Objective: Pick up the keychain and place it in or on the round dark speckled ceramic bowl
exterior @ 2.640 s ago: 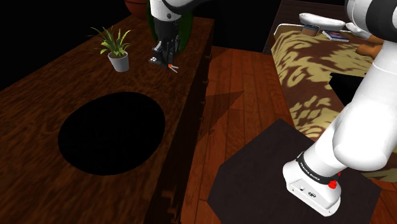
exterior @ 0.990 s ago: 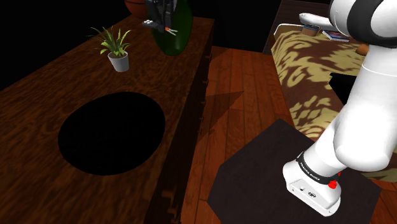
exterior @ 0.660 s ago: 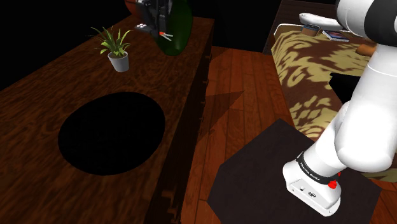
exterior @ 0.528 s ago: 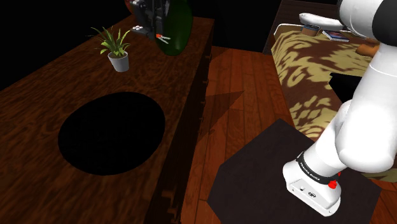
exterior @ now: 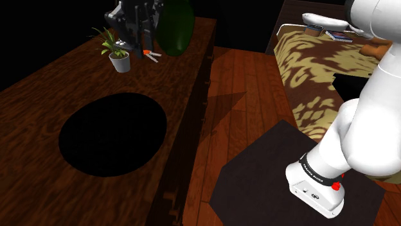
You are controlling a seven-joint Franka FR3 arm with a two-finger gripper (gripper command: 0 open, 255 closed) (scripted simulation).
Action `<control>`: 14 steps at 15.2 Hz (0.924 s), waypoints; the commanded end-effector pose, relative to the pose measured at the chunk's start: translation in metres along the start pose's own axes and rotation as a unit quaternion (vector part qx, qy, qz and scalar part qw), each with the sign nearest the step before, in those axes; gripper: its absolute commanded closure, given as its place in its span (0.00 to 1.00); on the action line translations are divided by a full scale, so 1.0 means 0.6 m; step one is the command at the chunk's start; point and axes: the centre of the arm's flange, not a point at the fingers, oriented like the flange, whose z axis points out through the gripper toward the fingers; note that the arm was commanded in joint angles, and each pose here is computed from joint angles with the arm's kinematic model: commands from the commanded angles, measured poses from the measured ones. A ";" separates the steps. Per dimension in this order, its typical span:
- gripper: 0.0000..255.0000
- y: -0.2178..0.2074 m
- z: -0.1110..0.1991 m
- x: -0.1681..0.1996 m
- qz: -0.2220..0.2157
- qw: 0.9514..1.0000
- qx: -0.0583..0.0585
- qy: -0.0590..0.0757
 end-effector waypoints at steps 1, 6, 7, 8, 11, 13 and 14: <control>1.00 -0.041 -0.006 -0.012 0.001 1.000 0.000 0.000; 1.00 -0.145 -0.016 -0.049 0.001 1.000 0.000 0.000; 1.00 -0.165 -0.017 -0.056 0.001 1.000 0.000 0.000; 1.00 -0.186 -0.019 -0.063 0.001 1.000 0.000 0.000; 1.00 -0.241 -0.024 -0.082 0.001 1.000 0.000 0.000; 1.00 -0.242 -0.007 -0.084 0.001 1.000 0.000 0.000; 1.00 -0.242 0.002 -0.084 0.001 1.000 0.000 0.000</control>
